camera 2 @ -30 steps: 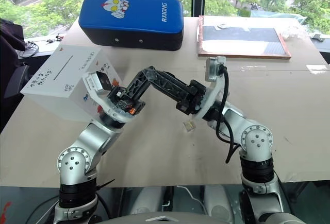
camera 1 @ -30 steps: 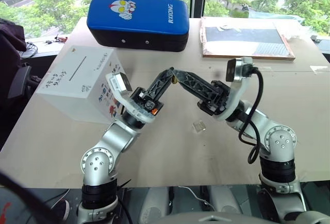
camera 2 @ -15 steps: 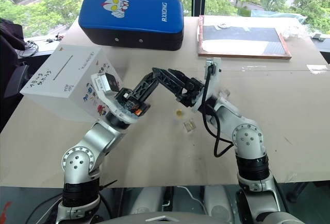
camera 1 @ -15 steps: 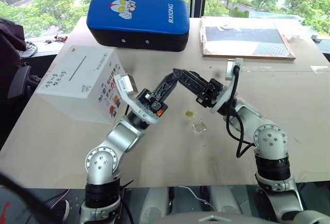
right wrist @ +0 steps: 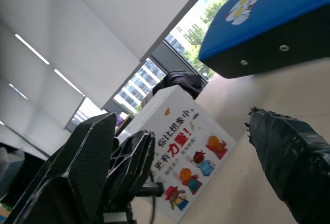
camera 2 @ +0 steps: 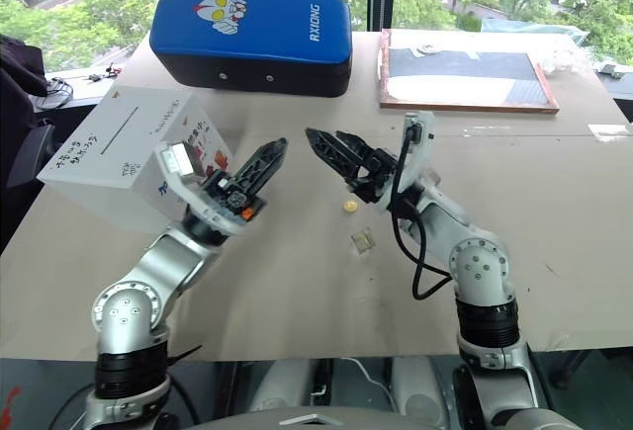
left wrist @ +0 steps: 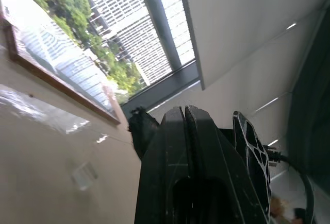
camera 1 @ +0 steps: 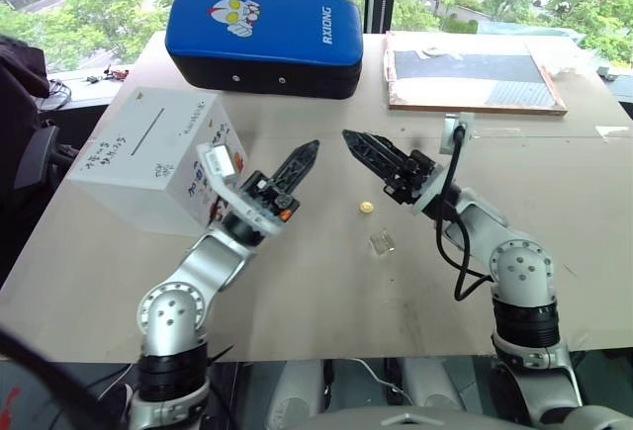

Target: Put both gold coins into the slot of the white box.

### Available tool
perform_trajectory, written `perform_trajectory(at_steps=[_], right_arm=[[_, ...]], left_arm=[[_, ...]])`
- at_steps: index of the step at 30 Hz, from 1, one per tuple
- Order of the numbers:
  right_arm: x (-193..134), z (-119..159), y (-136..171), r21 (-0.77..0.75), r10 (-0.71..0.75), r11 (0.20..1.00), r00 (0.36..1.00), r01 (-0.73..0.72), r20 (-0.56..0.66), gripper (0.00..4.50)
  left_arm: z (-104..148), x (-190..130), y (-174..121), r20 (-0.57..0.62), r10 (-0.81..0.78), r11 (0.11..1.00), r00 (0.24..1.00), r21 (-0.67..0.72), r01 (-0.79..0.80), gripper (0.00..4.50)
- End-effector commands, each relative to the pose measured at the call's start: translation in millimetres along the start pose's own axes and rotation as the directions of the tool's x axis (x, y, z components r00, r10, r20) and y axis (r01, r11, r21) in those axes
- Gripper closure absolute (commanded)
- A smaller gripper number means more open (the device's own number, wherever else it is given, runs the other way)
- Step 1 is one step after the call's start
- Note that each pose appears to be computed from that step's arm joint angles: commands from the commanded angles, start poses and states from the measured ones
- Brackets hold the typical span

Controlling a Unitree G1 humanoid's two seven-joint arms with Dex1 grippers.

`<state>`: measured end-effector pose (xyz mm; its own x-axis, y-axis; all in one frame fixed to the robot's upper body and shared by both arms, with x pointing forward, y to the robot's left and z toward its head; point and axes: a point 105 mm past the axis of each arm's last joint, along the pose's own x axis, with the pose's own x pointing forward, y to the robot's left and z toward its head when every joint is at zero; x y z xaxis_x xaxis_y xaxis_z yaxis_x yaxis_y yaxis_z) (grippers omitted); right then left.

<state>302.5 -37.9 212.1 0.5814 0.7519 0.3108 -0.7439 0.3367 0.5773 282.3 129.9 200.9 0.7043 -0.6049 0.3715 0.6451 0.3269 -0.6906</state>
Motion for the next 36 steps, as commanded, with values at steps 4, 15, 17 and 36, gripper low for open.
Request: perform_trajectory(at_steps=[4, 15, 17, 36], right_arm=[[-13, 6, -29, -0.242, -0.11, 0.966, 0.993, 0.094, -0.053, 0.0], [-16, -30, -64, -0.688, -0.23, 0.715, 0.888, -0.125, -0.399, 0.0], [-15, -38, -61, -0.668, -0.214, 0.724, 0.865, -0.171, -0.454, 0.0], [-30, -67, -95, -0.685, -0.423, 0.682, 0.625, -0.257, -0.656, 1.98]], left_arm=[[18, -15, 0, -0.072, 0.035, 0.971, 0.997, 0.241, -0.017, 2.02], [-15, -43, 24, -0.558, 0.305, 0.697, 0.771, 0.683, 0.218, 0.68], [-14, -44, 21, -0.574, 0.304, 0.69, 0.761, 0.683, 0.24, 0.68], [-13, -42, 15, -0.565, 0.303, 0.646, 0.768, 0.714, 0.271, 0.61]])
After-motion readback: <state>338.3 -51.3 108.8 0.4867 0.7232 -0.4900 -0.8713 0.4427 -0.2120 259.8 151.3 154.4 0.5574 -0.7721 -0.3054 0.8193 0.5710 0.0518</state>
